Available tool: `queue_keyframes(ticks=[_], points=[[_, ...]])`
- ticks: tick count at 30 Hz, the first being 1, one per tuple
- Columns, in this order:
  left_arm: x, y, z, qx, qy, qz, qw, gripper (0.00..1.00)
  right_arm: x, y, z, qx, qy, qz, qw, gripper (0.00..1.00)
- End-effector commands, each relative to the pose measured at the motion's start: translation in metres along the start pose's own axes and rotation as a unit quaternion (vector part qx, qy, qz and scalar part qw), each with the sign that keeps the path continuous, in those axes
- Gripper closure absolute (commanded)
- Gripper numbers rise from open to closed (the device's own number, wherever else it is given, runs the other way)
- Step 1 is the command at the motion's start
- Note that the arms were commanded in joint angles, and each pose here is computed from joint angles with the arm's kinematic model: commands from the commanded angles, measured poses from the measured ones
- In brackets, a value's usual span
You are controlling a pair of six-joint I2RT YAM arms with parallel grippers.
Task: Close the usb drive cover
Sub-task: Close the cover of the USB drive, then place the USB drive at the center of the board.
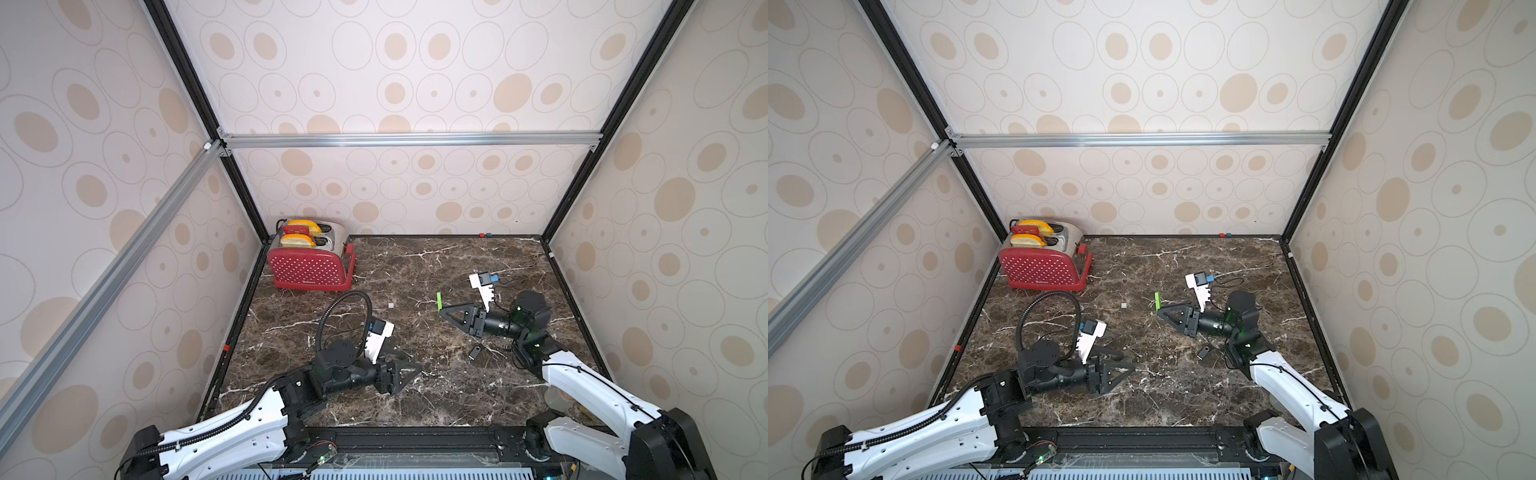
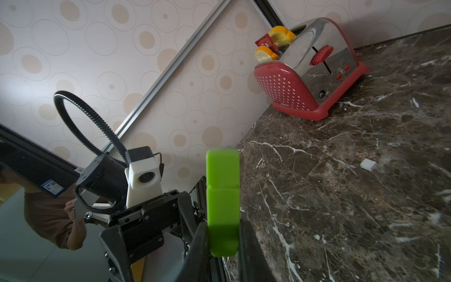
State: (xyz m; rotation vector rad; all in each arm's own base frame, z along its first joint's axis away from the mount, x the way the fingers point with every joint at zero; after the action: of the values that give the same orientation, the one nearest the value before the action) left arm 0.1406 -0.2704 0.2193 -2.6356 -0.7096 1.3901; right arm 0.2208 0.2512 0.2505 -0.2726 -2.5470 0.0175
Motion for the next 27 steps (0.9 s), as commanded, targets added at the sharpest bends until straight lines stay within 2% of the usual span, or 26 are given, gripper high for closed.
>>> queue_keyframes(ticks=[1,5,12,20,27], points=[[0.028,-0.009,-0.017,-0.048,0.011,-0.089,0.995,0.19,-0.018,0.004,0.009,0.019,0.002,0.033,0.999,1.00],[0.042,-0.014,-0.023,-0.070,0.006,-0.129,0.989,0.13,-0.035,0.008,0.023,0.045,0.014,0.066,0.997,1.00],[0.065,-0.026,-0.033,-0.109,-0.003,-0.202,0.973,0.11,-0.066,0.015,0.055,0.129,0.021,0.153,0.979,1.00],[0.074,-0.033,-0.037,-0.122,-0.007,-0.230,0.965,0.11,-0.105,0.018,0.103,0.257,0.024,0.278,0.925,1.00],[0.080,-0.041,-0.037,-0.131,-0.003,-0.247,0.960,0.11,-0.126,0.010,0.127,0.341,-0.007,0.368,0.865,1.00]])
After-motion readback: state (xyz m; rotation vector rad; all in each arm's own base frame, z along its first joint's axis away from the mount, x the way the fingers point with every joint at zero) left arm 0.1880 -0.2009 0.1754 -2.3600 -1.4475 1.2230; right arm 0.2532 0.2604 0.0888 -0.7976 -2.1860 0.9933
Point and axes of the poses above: each gripper's point midway between its finger pads, its own y axis out along the fingers, its own x axis along the line the jaws close on, z = x × y, the point moved 1 cm from there along -y, back along the fingers, and after that the axes turned 11 degrees about -y, right-handed, at the moved point
